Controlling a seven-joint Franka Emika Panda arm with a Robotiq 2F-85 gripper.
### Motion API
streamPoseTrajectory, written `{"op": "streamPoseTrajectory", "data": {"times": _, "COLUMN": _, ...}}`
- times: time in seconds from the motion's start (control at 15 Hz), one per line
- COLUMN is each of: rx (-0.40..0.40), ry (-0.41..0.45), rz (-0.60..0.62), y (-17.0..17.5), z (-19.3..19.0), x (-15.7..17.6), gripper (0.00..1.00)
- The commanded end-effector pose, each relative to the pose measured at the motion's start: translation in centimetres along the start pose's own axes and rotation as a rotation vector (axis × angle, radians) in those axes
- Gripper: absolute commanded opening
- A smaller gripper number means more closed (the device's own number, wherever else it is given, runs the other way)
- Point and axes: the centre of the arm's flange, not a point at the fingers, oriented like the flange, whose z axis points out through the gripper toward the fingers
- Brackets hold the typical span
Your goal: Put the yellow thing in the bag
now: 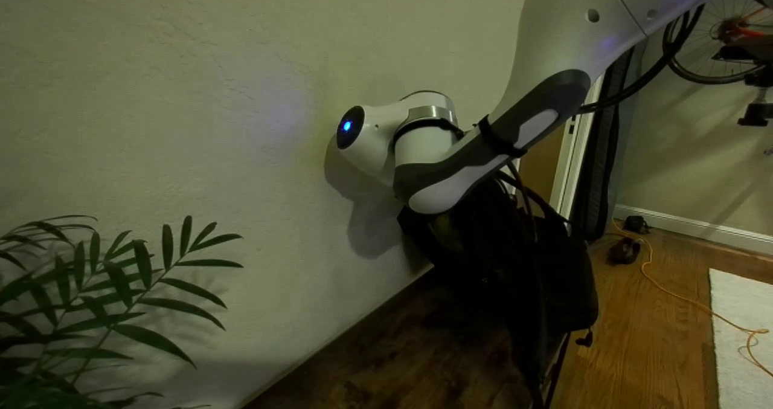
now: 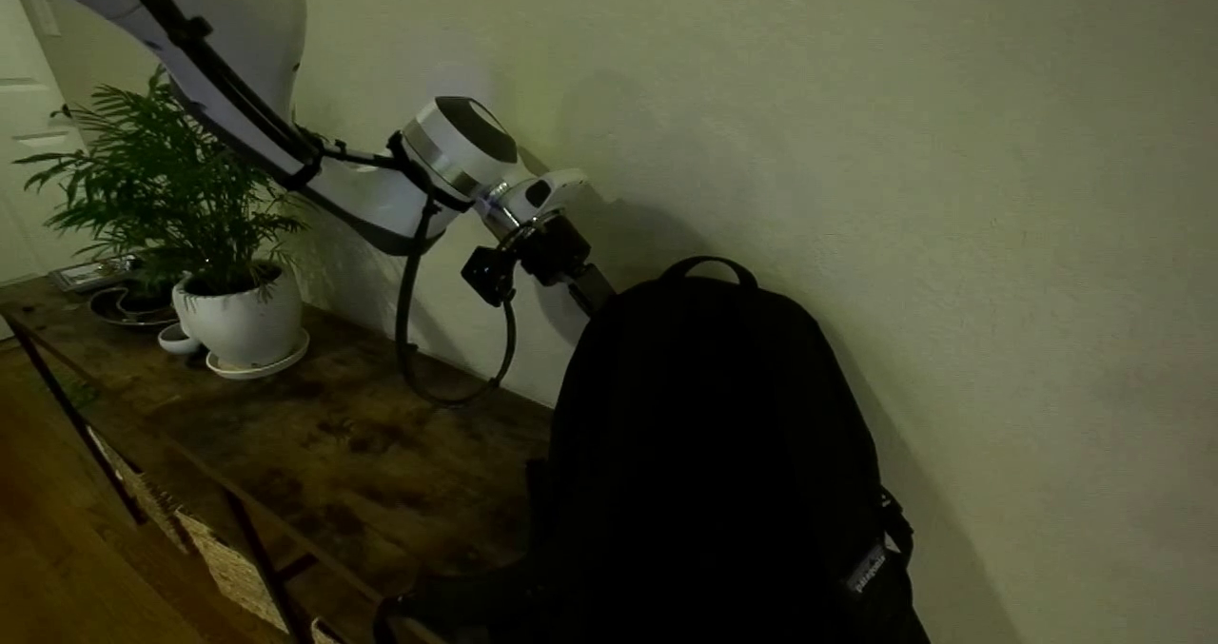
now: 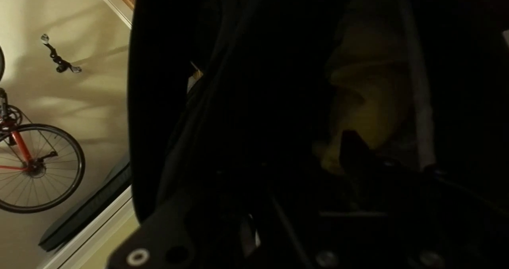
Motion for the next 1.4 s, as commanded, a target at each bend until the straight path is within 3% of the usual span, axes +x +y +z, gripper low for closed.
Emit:
{"op": "streamPoseTrajectory", "data": {"times": 0.0, "rx": 0.012, "ry": -0.030, "rz": 0.019, "y": 1.5, "z": -1.3, "x": -0.4, "gripper": 0.77}}
{"op": "streamPoseTrajectory", "data": {"times": 0.27, "rx": 0.081, "ry": -0.068, "rz": -0.015, "y": 1.5, "z": -4.2, "x": -0.9, "gripper": 1.00}}
{"op": "streamPoseTrajectory", "data": {"times": 0.73, "rx": 0.295, "ry": -0.259, "rz": -0.107, "y": 2.7, "z": -10.7, "x": -1.6, "gripper": 1.00}}
{"op": "streamPoseTrajectory", "data": {"times": 1.33, "rx": 0.576, "ry": -0.430, "rz": -0.409, "y": 5.9, "z": -16.4, "x": -3.0, "gripper": 1.00}}
